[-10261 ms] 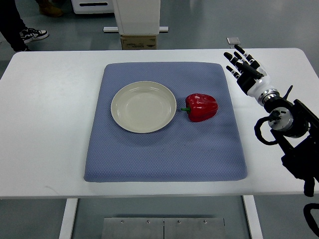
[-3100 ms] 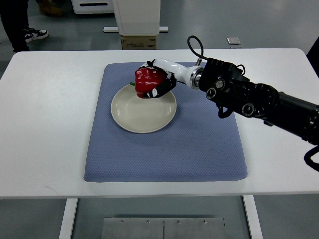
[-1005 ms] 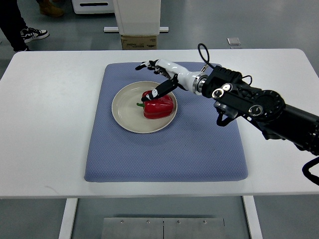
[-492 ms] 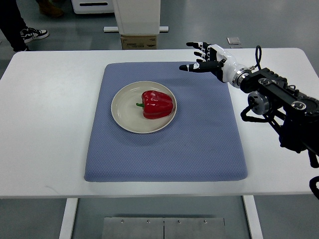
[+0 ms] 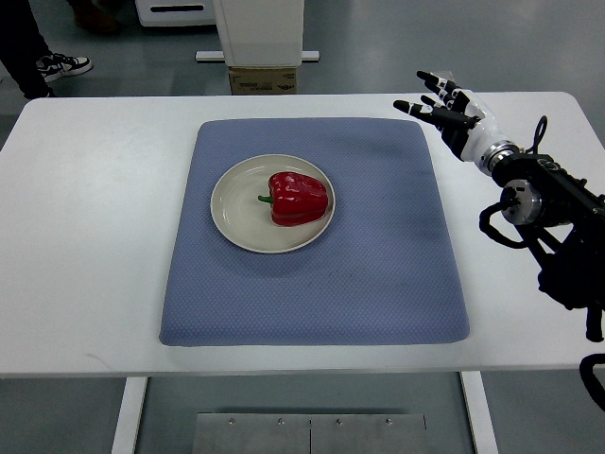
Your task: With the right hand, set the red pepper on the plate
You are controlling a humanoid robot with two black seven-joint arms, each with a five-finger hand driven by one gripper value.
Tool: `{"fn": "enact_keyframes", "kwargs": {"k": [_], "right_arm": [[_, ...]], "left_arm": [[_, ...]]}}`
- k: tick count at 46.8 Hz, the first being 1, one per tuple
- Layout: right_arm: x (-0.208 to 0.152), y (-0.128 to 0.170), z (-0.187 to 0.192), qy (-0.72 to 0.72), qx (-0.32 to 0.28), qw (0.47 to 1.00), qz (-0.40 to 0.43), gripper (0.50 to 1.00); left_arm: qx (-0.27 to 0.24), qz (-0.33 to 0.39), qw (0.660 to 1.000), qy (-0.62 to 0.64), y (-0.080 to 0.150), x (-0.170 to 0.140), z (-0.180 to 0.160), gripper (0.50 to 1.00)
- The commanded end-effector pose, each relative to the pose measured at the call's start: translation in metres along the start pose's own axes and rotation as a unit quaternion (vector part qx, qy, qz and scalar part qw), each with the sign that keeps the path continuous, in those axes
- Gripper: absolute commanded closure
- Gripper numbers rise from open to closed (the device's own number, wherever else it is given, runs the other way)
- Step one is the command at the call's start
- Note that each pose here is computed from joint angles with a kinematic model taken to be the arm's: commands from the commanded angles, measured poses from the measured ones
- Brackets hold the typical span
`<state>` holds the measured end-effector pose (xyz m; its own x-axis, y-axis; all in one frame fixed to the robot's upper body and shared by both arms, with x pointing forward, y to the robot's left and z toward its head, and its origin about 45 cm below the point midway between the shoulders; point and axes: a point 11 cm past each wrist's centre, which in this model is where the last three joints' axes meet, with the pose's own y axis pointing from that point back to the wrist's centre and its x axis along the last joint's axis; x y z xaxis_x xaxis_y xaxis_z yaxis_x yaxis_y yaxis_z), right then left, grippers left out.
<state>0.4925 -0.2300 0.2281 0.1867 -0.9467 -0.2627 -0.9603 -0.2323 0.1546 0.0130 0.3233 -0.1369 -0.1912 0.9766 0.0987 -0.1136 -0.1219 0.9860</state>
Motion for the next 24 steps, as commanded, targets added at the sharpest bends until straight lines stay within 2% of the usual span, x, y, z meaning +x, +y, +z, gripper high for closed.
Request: {"fn": "enact_keyframes", "kwargs": {"k": [1,24], "right_arm": [[0.0082,0.0020,-0.0033,-0.023,0.011,1.000,0.012,0.500],[0.0138,0.0063,0.0010,-0.053,0.017,0.998,0.020,0.500]], "left_arm": [[0.000,0.000,1.000,0.000,0.0000,0.0000,0.0001,0.500],[0.000,0.000,1.000,0.001,0.0000,0.0000,0.0001,0.500]]}}
